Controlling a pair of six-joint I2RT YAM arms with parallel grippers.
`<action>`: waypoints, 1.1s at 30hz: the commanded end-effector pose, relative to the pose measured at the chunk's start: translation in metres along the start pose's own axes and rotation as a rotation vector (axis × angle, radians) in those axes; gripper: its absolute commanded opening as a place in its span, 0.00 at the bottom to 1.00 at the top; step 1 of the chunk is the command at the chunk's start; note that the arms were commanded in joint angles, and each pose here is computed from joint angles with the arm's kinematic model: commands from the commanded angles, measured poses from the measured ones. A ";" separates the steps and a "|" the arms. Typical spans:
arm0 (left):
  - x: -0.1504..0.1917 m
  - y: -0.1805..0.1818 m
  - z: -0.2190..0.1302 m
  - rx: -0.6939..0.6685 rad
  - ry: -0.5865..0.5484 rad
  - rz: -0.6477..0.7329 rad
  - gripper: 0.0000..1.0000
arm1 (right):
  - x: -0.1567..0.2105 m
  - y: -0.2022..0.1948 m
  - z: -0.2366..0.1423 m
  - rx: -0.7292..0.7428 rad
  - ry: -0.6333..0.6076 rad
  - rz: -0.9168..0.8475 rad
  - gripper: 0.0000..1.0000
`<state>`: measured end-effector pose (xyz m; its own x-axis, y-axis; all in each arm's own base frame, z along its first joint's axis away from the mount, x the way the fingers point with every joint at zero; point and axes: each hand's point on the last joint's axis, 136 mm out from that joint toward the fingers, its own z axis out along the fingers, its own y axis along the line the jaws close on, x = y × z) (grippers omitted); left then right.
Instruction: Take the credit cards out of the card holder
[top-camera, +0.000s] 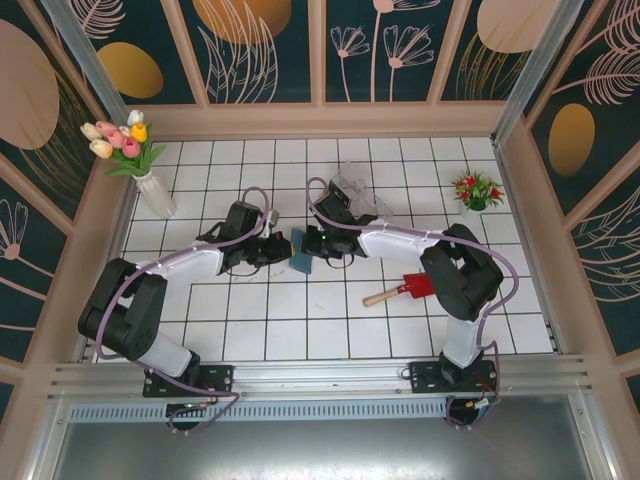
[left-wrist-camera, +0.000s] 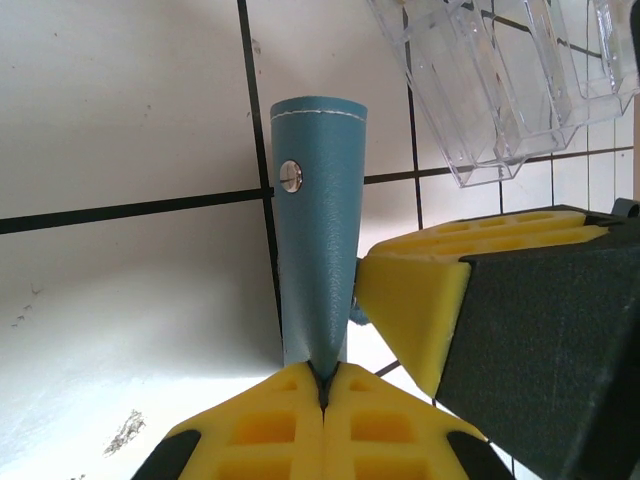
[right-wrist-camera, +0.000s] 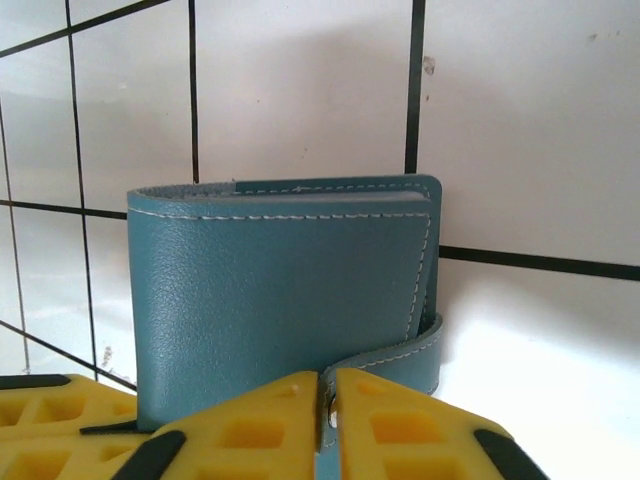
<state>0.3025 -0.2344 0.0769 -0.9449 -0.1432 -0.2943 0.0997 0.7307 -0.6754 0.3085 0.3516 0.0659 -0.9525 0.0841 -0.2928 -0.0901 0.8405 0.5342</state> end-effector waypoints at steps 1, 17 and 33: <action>-0.008 -0.005 -0.003 -0.005 -0.016 0.020 0.00 | -0.002 -0.020 -0.001 0.105 -0.019 0.025 0.08; -0.002 0.023 0.003 -0.131 0.002 -0.064 0.00 | 0.005 -0.065 -0.013 0.243 -0.060 0.091 0.02; -0.001 0.014 0.003 -0.090 0.018 -0.039 0.00 | -0.003 -0.041 -0.001 0.159 -0.041 0.046 0.30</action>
<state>0.3041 -0.2237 0.0641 -0.9486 -0.1728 -0.2650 0.0304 0.7839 -0.6201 0.3102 0.3074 0.0394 -0.9457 0.1454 -0.2906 0.0178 0.9161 0.4006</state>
